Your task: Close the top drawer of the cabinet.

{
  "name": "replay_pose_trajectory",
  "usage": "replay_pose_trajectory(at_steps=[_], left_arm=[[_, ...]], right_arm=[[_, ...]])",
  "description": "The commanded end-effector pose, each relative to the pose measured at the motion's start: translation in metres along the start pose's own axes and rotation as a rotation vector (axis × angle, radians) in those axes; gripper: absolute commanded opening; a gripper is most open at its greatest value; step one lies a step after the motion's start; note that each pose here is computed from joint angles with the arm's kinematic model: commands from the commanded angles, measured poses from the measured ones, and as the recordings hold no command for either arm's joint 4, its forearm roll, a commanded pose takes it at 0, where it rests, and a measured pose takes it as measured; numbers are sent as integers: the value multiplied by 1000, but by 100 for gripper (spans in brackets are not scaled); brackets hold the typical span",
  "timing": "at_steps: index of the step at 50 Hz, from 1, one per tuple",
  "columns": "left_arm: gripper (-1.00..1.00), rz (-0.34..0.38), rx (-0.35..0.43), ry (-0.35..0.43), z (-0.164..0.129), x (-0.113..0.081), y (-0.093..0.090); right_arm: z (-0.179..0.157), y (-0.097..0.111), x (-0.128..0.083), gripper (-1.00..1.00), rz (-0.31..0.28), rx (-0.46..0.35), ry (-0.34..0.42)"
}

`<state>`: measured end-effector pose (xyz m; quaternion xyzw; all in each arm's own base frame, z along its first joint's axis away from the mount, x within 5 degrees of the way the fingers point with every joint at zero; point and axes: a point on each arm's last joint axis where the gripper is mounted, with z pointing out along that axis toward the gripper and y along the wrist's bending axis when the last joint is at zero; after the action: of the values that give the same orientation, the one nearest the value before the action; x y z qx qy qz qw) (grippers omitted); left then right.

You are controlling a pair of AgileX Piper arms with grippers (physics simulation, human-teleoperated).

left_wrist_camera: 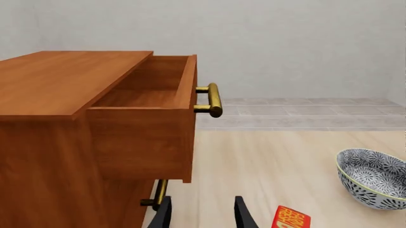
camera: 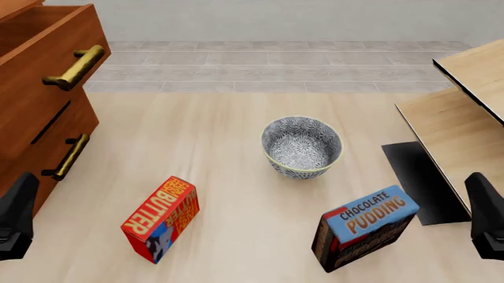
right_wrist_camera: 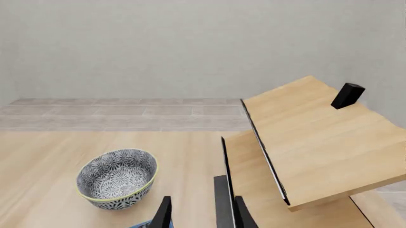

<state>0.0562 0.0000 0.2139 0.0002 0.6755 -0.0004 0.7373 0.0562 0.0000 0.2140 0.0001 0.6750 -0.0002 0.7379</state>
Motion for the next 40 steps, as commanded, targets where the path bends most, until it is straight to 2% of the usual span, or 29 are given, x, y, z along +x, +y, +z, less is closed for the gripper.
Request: replay_pose_trajectory(at_steps=[1, 12, 14, 18, 22, 30, 36, 40], left_arm=[[100, 5, 10, -7, 0, -3, -1], [100, -1, 6, -14, -1, -7, 0], [100, -5, 7, -16, -1, -9, 0], [100, 0, 11, -19, -1, -12, -1], [100, 58, 21, -29, -2, -15, -1], [100, 88, 54, -35, -2, -19, -3], [100, 122, 67, -30, -2, -19, -4], [100, 116, 76, -33, -3, -22, -4]], right_arm=[[0, 0, -3, 100, -1, 0, -10], [0, 0, -3, 100, 23, 6, 3], [6, -2, -1, 100, 12, 27, 39], [5, -1, -1, 100, 28, 15, 36], [4, -1, 0, 100, 25, 13, 35], [0, 0, -2, 100, -4, 6, 4], [0, 0, -3, 100, -4, -3, 10], [0, 0, -2, 100, 1, -1, 19]])
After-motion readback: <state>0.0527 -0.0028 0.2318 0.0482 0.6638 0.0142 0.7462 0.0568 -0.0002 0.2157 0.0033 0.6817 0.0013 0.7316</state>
